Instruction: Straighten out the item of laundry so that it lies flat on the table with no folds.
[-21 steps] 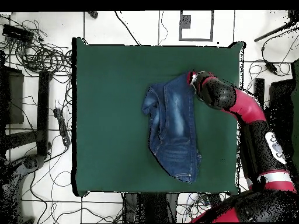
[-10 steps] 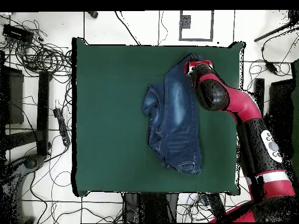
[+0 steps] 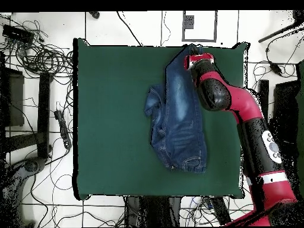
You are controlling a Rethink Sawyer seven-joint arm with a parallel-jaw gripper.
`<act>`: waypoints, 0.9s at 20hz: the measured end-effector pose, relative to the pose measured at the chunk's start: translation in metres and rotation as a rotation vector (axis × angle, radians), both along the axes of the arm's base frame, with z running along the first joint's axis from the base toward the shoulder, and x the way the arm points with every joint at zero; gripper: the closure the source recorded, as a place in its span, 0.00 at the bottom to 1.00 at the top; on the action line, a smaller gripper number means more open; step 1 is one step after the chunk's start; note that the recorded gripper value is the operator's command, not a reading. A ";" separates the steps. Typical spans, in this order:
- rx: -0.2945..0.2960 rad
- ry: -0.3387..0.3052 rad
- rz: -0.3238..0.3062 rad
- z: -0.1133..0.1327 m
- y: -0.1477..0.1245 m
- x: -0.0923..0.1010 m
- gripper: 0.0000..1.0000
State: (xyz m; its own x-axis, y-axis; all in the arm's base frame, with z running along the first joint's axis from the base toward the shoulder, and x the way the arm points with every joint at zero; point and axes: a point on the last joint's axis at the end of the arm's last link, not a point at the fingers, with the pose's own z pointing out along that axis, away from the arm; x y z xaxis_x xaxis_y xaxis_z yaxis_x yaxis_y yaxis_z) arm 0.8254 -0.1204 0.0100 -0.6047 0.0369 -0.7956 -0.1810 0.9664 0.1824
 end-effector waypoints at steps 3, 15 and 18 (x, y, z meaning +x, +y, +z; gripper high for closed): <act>0.077 -0.042 -0.018 0.009 -0.002 0.002 1.00; 0.169 -0.144 -0.041 0.032 -0.020 0.002 0.00; 0.171 -0.157 -0.037 0.039 -0.016 0.005 0.00</act>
